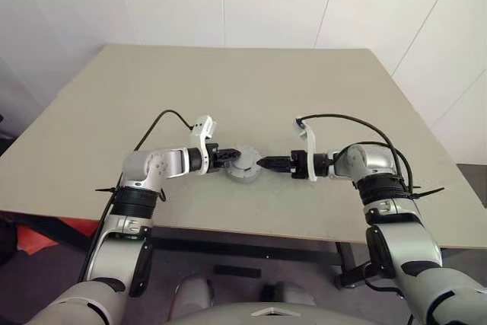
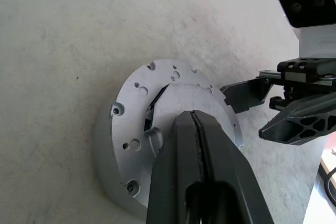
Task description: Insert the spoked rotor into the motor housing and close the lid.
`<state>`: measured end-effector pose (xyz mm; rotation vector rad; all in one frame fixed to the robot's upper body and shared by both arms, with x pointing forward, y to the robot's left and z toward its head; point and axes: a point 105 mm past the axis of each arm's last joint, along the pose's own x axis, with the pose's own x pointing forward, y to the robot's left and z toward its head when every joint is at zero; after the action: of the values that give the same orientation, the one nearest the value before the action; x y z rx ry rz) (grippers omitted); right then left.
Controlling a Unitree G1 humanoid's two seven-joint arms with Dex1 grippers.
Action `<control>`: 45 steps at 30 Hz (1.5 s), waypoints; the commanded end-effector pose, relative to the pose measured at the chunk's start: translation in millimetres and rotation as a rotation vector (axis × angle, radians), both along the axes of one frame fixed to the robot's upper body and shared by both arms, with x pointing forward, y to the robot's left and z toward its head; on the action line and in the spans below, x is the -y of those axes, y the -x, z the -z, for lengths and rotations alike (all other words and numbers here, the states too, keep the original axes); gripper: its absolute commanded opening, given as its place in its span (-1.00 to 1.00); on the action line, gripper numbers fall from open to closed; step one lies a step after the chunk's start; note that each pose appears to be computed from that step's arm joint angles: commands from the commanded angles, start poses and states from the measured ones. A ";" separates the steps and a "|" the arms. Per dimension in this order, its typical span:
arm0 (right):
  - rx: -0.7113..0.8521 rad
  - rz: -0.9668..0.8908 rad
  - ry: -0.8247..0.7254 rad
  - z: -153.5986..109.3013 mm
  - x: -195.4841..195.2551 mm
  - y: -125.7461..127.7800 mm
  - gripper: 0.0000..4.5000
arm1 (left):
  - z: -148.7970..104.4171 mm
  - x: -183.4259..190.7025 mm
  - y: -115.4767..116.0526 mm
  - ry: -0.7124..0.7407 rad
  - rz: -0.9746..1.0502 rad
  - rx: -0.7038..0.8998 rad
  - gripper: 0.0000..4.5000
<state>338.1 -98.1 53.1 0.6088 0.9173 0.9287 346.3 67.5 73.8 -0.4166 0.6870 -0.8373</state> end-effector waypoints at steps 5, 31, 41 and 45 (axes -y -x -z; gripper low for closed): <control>-0.069 -0.004 -0.080 -1.6 -36.3 -2.4 0.67 | 13.3 -8.4 0.4 -0.048 -0.036 -0.035 -1.00; -0.037 0.000 -0.267 -53.4 -73.0 -16.1 0.44 | 12.1 -10.5 -3.0 -0.063 -0.043 -0.017 -1.00; -0.012 -0.006 -0.283 -64.7 -74.6 -18.3 -0.03 | 12.2 -8.6 -3.6 -0.066 -0.036 -0.009 -1.00; -0.005 -0.005 -0.283 -66.1 -74.2 -19.1 -0.03 | 12.1 -9.0 -3.9 -0.067 -0.039 -0.007 -1.00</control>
<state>354.1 -53.1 71.8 0.8077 0.9303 0.8799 361.0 79.6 90.3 -0.3800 0.5887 -0.7918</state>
